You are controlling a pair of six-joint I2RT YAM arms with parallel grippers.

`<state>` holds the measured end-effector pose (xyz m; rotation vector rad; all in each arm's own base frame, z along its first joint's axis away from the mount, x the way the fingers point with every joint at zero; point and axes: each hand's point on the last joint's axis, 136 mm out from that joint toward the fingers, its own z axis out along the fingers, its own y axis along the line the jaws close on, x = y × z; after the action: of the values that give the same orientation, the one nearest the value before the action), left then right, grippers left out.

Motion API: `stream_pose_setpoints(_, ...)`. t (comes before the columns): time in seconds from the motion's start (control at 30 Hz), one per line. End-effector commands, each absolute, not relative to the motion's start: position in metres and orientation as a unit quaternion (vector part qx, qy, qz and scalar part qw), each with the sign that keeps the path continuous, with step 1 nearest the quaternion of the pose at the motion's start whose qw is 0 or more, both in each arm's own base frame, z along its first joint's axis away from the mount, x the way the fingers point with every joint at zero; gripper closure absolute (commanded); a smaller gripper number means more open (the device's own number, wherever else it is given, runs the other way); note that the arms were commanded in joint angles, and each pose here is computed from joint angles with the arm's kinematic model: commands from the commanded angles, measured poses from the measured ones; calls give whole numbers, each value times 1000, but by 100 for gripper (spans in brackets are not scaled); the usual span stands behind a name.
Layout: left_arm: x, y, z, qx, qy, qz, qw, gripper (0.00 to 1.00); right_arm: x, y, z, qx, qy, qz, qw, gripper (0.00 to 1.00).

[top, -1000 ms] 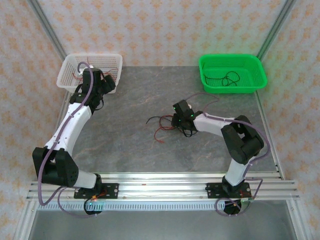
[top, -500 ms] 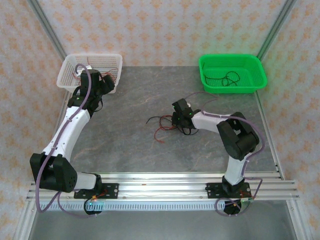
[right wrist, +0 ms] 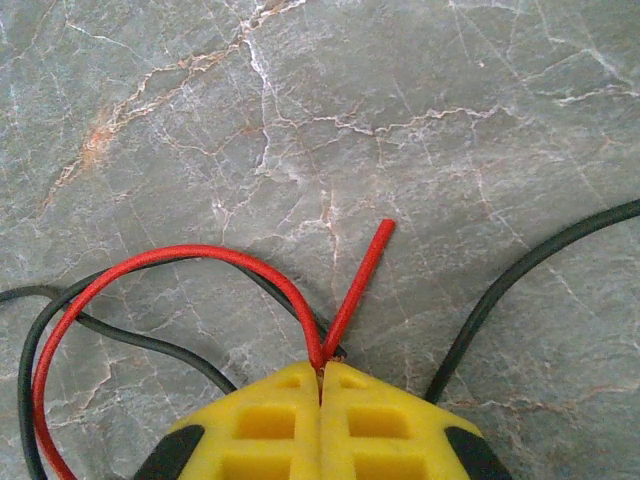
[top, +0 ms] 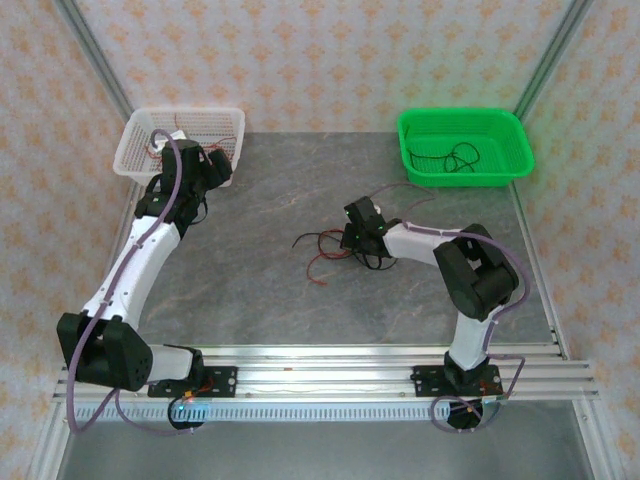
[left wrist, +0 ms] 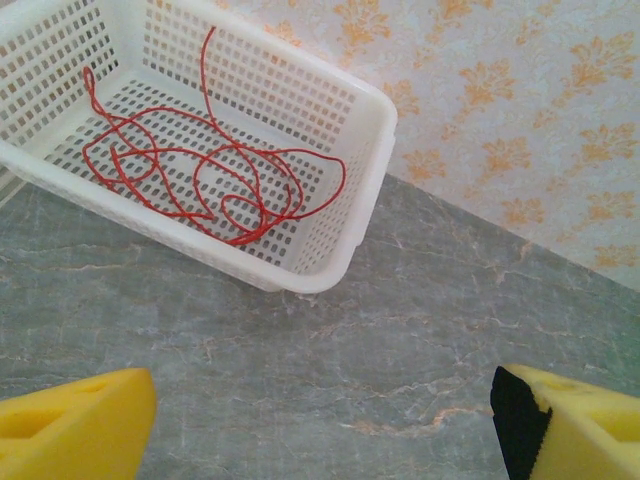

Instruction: Untangle the cables

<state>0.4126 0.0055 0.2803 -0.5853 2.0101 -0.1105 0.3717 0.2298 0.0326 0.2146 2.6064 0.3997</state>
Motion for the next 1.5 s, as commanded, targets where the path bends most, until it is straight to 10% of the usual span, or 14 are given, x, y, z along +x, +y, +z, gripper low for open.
stream_pose_setpoints(0.0, 404, -2, 292, -239, 826, -58, 508, 12, 374, 227, 58, 80, 947, 157, 268, 100)
stream_pose_setpoints(0.5, 371, -128, 228, -103, 860, -165, 471, 16, 347, 233, 206, -18, 894, 253, 370, 100)
stream_pose_setpoints(0.93, 331, -220, 242, 44, 785, -359, 502, 28, 334, 250, 234, -138, 856, 285, 408, 100)
stream_pose_setpoints(1.47, 348, -222, 219, 120, 794, -253, 539, 33, 324, 275, 242, -240, 826, 315, 402, 100)
